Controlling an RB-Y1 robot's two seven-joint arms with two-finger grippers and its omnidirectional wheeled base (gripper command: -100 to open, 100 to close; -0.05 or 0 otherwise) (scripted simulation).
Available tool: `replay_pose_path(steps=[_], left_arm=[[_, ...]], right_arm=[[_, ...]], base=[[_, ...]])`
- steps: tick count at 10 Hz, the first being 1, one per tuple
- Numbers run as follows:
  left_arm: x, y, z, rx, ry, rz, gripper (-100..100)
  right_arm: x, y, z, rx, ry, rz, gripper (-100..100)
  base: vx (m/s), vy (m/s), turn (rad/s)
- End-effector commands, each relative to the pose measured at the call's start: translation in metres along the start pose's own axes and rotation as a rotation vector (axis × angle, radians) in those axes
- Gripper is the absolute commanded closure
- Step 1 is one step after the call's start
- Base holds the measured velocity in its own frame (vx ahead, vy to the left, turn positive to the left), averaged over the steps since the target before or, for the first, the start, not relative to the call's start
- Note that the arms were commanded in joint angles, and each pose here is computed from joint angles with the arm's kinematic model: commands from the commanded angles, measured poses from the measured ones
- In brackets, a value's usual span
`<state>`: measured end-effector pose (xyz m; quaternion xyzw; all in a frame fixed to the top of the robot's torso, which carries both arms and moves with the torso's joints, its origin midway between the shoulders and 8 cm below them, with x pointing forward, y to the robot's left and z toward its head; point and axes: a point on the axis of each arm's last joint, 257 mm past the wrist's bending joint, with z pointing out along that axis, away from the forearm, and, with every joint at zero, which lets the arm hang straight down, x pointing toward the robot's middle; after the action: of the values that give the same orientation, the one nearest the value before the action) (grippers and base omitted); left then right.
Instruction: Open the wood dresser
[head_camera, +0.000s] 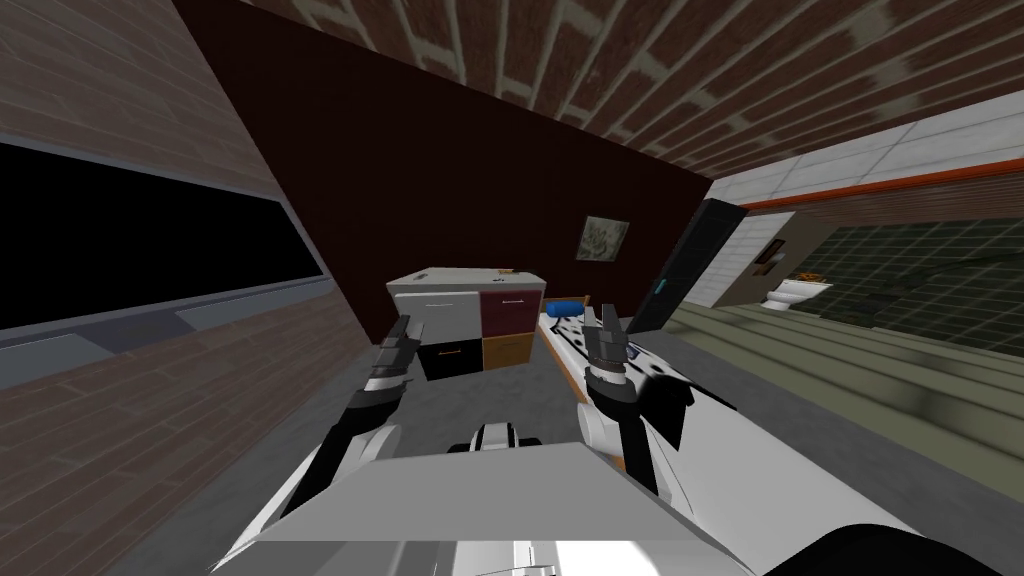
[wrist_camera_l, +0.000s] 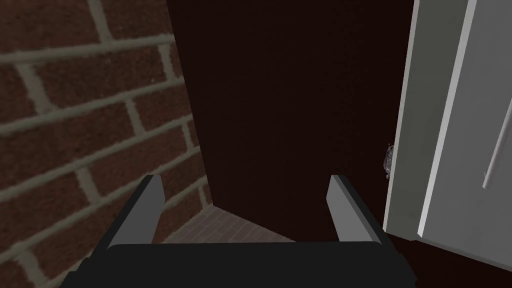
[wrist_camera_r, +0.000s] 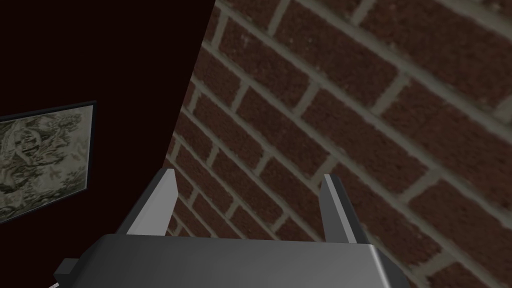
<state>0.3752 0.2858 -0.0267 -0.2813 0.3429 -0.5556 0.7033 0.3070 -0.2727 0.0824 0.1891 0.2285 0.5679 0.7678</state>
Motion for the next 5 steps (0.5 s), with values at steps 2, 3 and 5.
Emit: replay_pose_path(steps=[2, 3, 5], left_arm=[[0.002, 0.041, -0.004, -0.09, 0.016, 0.008, -100], [0.003, 0.047, -0.005, -0.104, 0.012, 0.005, -100], [0.005, 0.07, -0.008, -0.156, -0.003, -0.008, -100]], right_arm=[[0.0, 0.0, 0.0, 0.0, 0.0, 0.0, 0], [0.0, 0.0, 0.0, 0.0, 0.0, 0.0, 0], [0.0, 0.0, 0.0, 0.0, 0.0, 0.0, 0]], base=[[0.168, -0.121, -0.003], [0.149, -0.136, -0.005], [0.186, -0.149, -0.006]])
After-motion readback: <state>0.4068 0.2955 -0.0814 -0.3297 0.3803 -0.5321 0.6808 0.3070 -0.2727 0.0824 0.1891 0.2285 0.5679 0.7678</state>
